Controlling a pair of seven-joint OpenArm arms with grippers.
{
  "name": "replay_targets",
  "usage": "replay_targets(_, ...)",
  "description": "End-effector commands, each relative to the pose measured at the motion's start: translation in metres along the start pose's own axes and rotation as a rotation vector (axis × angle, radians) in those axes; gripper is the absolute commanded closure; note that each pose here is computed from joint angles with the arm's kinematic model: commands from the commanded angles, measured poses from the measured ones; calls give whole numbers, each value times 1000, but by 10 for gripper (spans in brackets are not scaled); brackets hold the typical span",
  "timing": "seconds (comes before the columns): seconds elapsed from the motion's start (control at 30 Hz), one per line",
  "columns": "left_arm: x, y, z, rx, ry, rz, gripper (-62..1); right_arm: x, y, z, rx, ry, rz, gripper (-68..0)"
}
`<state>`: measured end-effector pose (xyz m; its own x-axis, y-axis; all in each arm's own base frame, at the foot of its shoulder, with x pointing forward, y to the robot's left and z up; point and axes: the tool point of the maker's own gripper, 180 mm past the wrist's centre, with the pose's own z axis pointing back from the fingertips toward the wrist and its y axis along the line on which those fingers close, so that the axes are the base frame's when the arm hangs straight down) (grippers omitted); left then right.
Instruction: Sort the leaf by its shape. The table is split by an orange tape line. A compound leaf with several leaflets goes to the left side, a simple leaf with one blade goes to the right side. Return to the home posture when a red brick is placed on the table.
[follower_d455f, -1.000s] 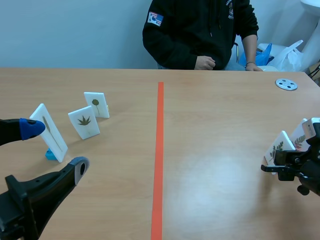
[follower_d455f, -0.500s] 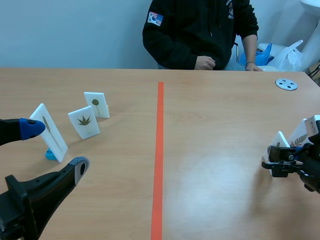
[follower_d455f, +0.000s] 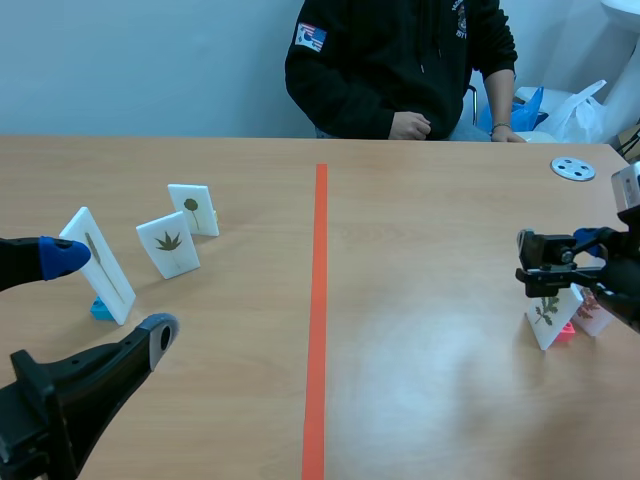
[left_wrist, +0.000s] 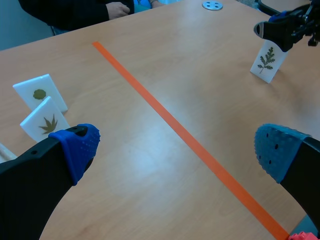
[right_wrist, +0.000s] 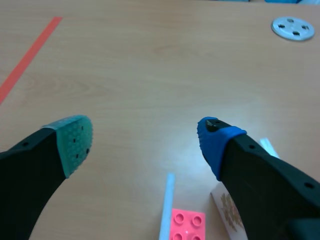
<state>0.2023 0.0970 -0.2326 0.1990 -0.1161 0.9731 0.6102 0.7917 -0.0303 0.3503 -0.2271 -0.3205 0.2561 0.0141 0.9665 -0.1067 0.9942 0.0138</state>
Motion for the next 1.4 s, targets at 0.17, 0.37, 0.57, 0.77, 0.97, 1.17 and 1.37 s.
replay_targets(0.17,8,-2,-1,-2,-32,2,-623,39,-23,14,-46,-44,49,-679)
replay_targets(0.37,8,-2,-1,-3,-32,2,-623,41,6,43,73,-11,108,-679)
replay_targets(0.57,8,-2,-1,-3,-32,2,-623,40,49,78,196,22,163,-679)
replay_targets(0.77,8,-2,-1,-3,-32,2,-623,33,88,114,330,73,191,-679)
replay_targets(0.97,8,-2,-1,-3,-31,2,-623,21,117,140,455,154,216,-679)
replay_targets(1.17,7,-2,-1,-3,-24,2,-623,22,121,142,472,141,209,-679)
replay_targets(1.37,-2,-2,-1,-3,28,2,-623,31,123,141,477,90,196,-679)
